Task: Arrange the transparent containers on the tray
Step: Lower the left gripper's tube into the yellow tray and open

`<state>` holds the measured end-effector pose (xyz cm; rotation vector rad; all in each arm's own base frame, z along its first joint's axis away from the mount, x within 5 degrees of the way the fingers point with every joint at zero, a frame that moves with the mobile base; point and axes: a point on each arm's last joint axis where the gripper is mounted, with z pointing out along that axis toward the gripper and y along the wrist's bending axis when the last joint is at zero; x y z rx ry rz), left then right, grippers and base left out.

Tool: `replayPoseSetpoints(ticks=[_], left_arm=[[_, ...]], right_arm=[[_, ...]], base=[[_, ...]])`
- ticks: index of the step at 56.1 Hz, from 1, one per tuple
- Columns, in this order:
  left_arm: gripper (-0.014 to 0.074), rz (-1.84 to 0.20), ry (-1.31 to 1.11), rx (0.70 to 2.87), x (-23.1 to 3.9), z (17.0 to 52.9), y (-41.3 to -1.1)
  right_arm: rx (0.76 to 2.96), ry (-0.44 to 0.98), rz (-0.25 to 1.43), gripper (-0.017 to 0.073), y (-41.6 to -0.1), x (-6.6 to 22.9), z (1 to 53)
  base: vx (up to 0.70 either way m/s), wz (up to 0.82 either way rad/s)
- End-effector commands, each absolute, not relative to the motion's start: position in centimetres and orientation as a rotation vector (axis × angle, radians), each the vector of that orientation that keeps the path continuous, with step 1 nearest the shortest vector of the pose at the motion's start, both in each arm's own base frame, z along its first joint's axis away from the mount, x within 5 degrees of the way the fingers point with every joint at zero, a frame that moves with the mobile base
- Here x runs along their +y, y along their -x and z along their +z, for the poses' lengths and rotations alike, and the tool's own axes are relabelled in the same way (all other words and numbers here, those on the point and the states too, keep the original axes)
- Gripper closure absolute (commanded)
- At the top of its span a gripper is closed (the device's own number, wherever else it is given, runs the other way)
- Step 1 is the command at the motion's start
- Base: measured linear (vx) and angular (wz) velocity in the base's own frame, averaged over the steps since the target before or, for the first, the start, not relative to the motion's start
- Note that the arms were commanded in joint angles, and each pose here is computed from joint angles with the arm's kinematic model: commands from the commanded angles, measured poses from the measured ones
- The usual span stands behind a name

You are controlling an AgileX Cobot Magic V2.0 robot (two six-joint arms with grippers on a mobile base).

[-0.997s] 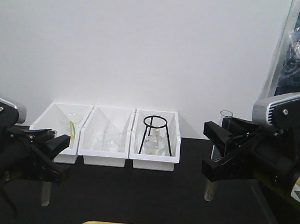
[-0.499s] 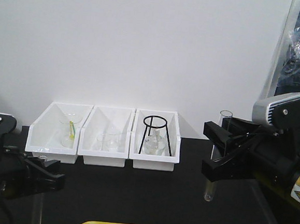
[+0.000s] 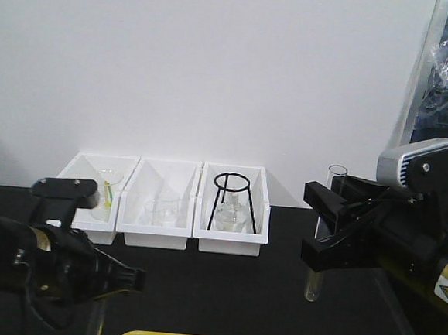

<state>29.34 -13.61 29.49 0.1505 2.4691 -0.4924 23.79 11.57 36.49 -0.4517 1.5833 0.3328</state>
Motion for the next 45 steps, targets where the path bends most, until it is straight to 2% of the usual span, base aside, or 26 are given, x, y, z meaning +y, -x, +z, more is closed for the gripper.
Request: replayPoseSetpoints(ticks=[1, 28, 38, 45], left_arm=[[0.0594, -0.618, -0.101, 2.399, -14.8, 30.7, -30.4], [0.0591, -0.629, -0.006, 2.677, -17.1, 21.3, -34.5], [0.0573, -0.606, 0.001, 2.710, -17.2, 19.5, -35.0], [0.0520, -0.599, 0.004, 2.717, -17.3, 19.0, -35.1]], right_arm=[[1.460, 0.444, 0.369, 0.0572, -23.2, 11.6, 38.8], [1.484, 0.442, 0.358, 0.0572, -23.2, 11.5, 38.6], [1.484, 0.442, 0.358, 0.0572, -23.2, 11.5, 38.6], [1.484, 0.442, 0.358, 0.0572, -23.2, 11.5, 38.6]], base=[[0.00, 0.00], [0.00, 0.00], [0.00, 0.00], [0.00, 0.00]])
